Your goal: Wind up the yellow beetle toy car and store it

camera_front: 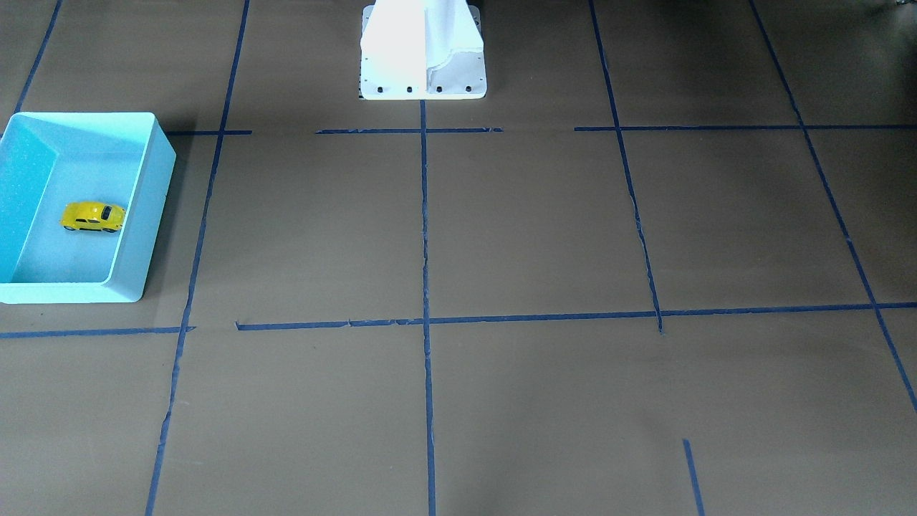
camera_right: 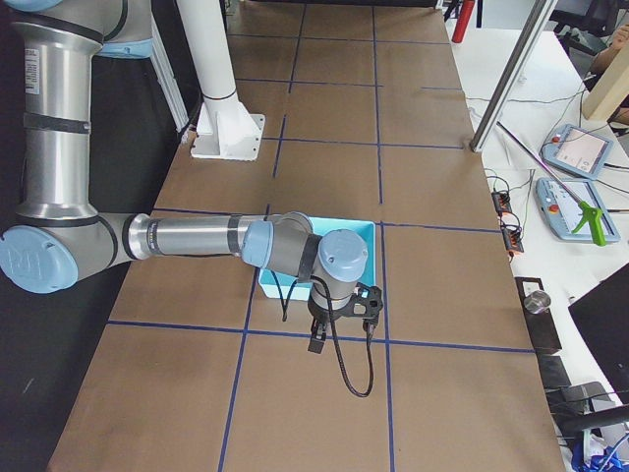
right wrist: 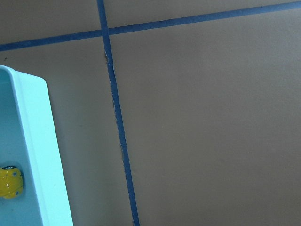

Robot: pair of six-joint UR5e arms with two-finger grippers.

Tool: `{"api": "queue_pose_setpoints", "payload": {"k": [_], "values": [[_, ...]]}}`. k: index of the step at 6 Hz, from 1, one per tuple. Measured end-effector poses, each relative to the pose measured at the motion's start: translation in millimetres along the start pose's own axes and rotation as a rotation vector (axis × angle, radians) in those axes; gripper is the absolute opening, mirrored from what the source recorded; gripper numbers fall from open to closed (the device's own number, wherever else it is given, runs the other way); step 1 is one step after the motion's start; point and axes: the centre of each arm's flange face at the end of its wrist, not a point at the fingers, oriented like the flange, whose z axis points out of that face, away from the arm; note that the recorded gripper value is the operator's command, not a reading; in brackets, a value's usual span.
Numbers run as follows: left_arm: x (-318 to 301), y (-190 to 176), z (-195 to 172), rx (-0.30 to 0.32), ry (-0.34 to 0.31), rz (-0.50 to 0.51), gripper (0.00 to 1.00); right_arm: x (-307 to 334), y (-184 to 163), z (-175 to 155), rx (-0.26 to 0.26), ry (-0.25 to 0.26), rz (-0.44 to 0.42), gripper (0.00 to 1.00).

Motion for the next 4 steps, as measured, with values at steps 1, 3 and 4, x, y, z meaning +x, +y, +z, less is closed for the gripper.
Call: {"api": "queue_pose_setpoints", "payload": {"k": [1,3,4], "values": [[2.4,-1.1,-1.6,0.003,0.001,0.004,1.00,0.4,-0.1,0.5,-0.001,0.001,-0.009,1.00],[4.1,-2.9,-1.6,0.002,-0.003,0.003,1.00,0.5,-0.3,0.6,-0.001,0.001,-0.022,1.00],[2.8,-2.0,-0.2,0.000,-0.004,0.002,1.00,0.3,-0.3,0.3,-0.001,0.001,-0.023,1.00]]}}
